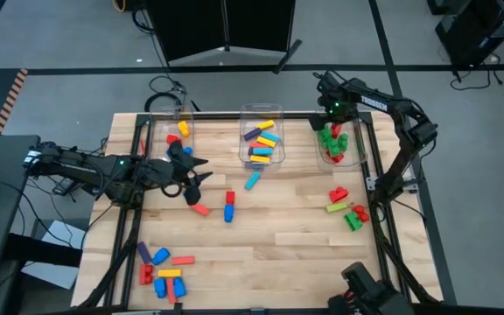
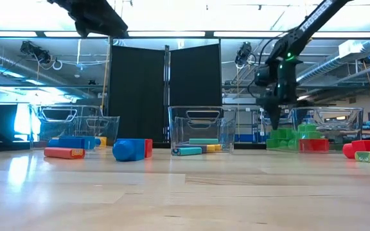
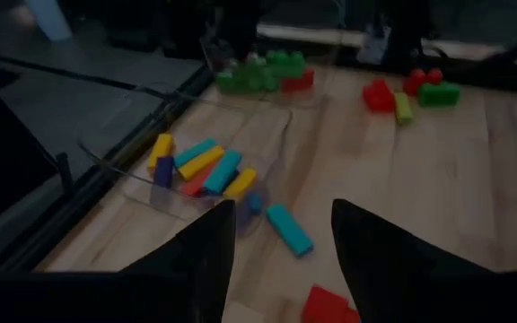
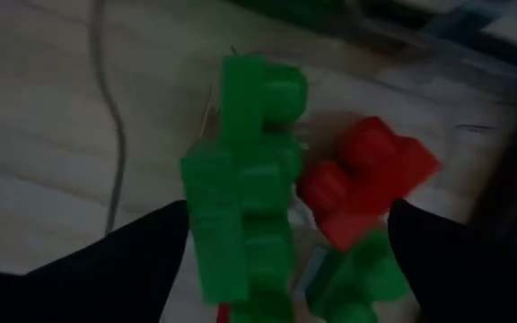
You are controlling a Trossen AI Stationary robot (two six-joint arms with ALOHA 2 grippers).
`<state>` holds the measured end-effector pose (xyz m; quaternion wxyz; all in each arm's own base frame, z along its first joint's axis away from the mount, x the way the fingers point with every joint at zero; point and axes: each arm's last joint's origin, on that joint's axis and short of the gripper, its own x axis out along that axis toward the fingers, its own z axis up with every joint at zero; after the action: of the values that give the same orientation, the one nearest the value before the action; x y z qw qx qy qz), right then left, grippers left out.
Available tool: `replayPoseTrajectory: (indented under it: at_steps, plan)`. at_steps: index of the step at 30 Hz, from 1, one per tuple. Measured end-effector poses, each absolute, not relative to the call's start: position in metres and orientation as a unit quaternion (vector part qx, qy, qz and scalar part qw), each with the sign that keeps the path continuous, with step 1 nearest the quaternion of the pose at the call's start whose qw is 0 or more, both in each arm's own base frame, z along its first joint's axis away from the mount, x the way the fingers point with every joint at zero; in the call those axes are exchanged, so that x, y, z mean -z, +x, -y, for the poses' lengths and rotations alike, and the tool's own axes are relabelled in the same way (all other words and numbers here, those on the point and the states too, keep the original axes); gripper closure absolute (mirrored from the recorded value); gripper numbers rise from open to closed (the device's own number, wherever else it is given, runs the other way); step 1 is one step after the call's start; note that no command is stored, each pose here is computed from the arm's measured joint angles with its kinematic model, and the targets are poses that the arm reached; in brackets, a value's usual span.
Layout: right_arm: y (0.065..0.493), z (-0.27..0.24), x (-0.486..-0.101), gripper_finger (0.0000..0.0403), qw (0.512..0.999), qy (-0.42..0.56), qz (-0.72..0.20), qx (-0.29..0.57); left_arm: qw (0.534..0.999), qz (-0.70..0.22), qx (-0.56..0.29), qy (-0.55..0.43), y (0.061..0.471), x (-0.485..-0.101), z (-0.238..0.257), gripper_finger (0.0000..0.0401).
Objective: Sort blocks by size
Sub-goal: Put the green 2 stud game piece into the right transparent bin, then put the blue 1 stud game piece into the left transparent bin
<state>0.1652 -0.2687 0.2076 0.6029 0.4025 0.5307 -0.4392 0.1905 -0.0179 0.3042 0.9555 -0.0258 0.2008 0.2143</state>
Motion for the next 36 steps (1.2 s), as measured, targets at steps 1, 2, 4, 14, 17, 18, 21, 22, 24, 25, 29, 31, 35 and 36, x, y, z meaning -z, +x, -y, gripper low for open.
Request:
replayPoseTrajectory:
  at_steps: [1, 2, 4, 14, 17, 18, 21, 22, 24, 25, 29, 31, 35, 36]
  plan:
    - [0.164, 0.267, -0.213, 0.0022, 0.607, 0.399, -0.526, 0.442, 0.955, -0.195, -0.222, -0.026, 0.191, -0.305, 0.018, 0.0208]
    - [0.162, 0.264, -0.22, 0.0026, 0.612, 0.395, -0.52, 0.446, 0.954, -0.191, -0.229, -0.026, 0.191, -0.306, 0.017, 0.0208]
    - [0.158, 0.258, -0.235, 0.0036, 0.622, 0.386, -0.508, 0.455, 0.952, -0.18, -0.248, -0.024, 0.191, -0.307, 0.016, 0.0208]
    - [0.136, 0.193, -0.314, 0.0095, 0.682, 0.365, -0.415, 0.479, 0.937, -0.158, -0.289, -0.118, 0.19, -0.305, 0.012, 0.0208]
    - [0.137, 0.168, -0.327, 0.0109, 0.693, 0.37, -0.403, 0.47, 0.933, -0.189, -0.272, -0.142, 0.188, -0.301, 0.012, 0.0208]
    - [0.138, 0.159, -0.33, 0.0114, 0.695, 0.374, -0.401, 0.465, 0.931, -0.201, -0.267, -0.149, 0.186, -0.3, 0.012, 0.0208]
    - [0.145, 0.136, -0.336, 0.0124, 0.704, 0.385, -0.395, 0.448, 0.921, -0.238, -0.266, -0.158, 0.183, -0.3, 0.013, 0.0208]
    - [0.148, 0.129, -0.337, 0.0127, 0.707, 0.386, -0.392, 0.444, 0.917, -0.251, -0.268, -0.155, 0.181, -0.3, 0.012, 0.0208]
    - [0.155, 0.117, -0.339, 0.0131, 0.713, 0.386, -0.387, 0.439, 0.912, -0.277, -0.264, -0.15, 0.178, -0.299, 0.012, 0.0208]
    - [0.159, 0.111, -0.34, 0.0133, 0.714, 0.387, -0.385, 0.438, 0.912, -0.281, -0.259, -0.15, 0.177, -0.3, 0.013, 0.0208]
    - [0.174, 0.09, -0.339, 0.0136, 0.719, 0.387, -0.387, 0.428, 0.911, -0.298, -0.237, -0.156, 0.177, -0.299, 0.014, 0.0208]
    - [0.181, 0.08, -0.337, 0.0135, 0.72, 0.385, -0.39, 0.426, 0.913, -0.301, -0.227, -0.159, 0.177, -0.299, 0.015, 0.0208]
    - [0.194, 0.06, -0.333, 0.0137, 0.72, 0.384, -0.396, 0.421, 0.917, -0.311, -0.215, -0.128, 0.177, -0.298, 0.015, 0.0208]
    - [0.197, 0.056, -0.331, 0.0138, 0.72, 0.382, -0.398, 0.421, 0.918, -0.311, -0.212, -0.121, 0.177, -0.298, 0.015, 0.0208]
